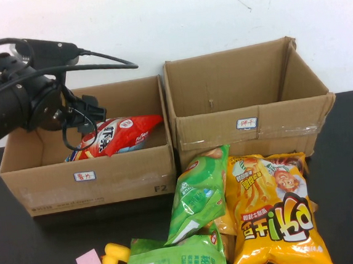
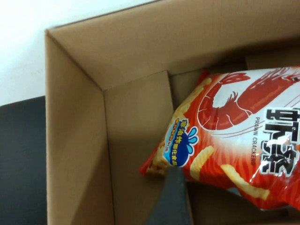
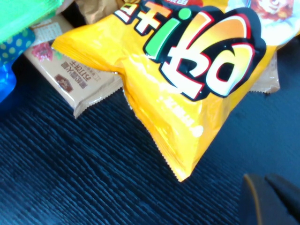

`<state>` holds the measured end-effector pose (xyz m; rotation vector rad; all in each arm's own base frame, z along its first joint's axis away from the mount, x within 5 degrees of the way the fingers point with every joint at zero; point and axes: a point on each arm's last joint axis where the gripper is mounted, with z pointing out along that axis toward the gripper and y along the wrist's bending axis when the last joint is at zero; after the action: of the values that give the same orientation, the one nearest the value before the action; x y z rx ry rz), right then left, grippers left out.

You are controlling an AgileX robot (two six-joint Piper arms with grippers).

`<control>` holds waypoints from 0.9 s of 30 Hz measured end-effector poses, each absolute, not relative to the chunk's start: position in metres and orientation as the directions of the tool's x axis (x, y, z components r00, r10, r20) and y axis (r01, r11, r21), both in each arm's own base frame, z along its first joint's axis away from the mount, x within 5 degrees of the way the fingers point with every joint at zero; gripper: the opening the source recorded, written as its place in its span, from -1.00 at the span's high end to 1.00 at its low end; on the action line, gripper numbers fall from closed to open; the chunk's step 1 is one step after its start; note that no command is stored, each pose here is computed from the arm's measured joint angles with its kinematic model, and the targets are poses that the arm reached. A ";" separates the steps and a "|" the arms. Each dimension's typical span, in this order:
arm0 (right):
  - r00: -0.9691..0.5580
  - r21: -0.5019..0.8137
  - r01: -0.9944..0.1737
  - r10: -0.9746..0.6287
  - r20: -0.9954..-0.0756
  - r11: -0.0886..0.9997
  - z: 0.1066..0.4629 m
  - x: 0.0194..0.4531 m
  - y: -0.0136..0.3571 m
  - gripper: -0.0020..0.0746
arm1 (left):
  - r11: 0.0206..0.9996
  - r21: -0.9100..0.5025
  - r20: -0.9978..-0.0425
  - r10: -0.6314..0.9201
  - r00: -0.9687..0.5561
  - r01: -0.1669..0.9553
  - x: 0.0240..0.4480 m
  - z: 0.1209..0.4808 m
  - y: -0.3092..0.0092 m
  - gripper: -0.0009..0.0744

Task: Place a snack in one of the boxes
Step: Place the potato chip in the potato chip box, then pick up the biscuit

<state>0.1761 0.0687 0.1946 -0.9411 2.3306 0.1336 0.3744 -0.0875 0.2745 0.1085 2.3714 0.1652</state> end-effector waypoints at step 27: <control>-0.439 -0.172 -0.763 -0.695 -0.570 0.623 0.195 0.169 0.086 0.95 | 0.904 -0.013 -0.931 0.145 -0.335 0.427 0.210 0.436 -0.077 0.98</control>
<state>0.1686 0.0855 0.1951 -1.1379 2.2374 0.1462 0.2097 -0.0774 0.4362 0.4196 1.9112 -0.3038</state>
